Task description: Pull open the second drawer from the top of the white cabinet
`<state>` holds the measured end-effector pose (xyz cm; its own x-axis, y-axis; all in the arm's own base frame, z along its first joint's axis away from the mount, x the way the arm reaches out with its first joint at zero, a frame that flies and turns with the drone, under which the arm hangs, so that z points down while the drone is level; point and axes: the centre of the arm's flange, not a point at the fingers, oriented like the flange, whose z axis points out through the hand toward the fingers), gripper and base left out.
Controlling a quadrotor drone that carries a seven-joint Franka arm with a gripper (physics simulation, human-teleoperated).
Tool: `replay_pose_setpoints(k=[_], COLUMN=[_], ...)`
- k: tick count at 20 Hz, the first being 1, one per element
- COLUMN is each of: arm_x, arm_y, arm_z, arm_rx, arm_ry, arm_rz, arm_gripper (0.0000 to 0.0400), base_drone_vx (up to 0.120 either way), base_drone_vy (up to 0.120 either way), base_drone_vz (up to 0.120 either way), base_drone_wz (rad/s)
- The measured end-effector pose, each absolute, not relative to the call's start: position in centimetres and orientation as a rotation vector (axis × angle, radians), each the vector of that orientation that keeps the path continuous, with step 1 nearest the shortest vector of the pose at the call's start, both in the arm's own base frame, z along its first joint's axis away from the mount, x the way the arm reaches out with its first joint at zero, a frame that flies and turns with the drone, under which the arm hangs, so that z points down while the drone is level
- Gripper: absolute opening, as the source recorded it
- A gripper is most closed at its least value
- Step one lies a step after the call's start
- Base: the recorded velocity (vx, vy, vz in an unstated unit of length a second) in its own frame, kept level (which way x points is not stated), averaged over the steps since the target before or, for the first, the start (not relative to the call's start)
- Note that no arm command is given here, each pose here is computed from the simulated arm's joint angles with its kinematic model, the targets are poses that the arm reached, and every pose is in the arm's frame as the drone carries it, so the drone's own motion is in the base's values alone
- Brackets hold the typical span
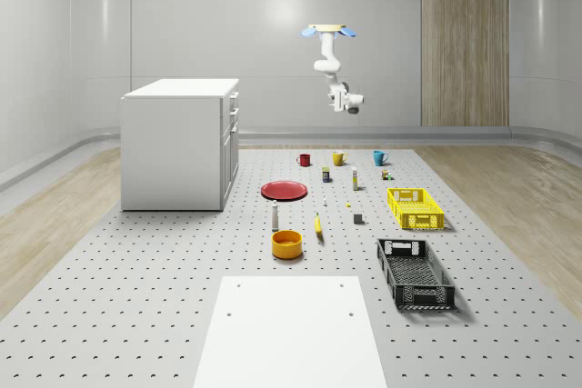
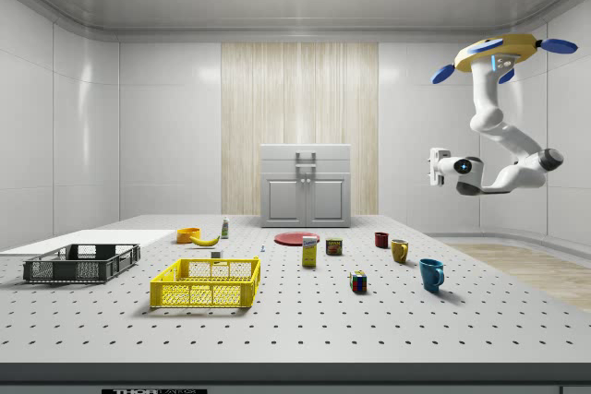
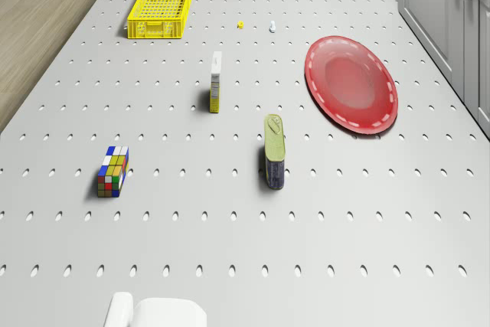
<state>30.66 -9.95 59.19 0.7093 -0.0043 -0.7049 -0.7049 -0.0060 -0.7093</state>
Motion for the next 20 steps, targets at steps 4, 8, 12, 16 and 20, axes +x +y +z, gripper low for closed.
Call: replay_pose_setpoints(k=[4,8,12,16,20], arm_x=[30.66,30.66,30.66,30.66,30.66], arm_y=[-9.95,-9.96,-9.96,-9.96,-9.96], arm_z=[59.16,59.14,59.13,59.13,59.12], arm_rx=[-1.487,-1.486,-1.485,-1.485,-1.484], arm_ry=[0.612,0.612,0.612,0.612,0.612], arm_rz=[0.612,0.612,0.612,0.612,0.612], arm_gripper=[0.0300,0.0300,0.0300,0.0300,0.0300], base_drone_vx=[0.120,0.120,0.120,0.120,0.120], base_drone_vy=[-0.120,-0.070,-0.120,-0.120,-0.120], base_drone_vz=[0.000,0.000,0.000,0.000,0.000], base_drone_wz=[0.000,0.000,0.000,0.000,0.000])
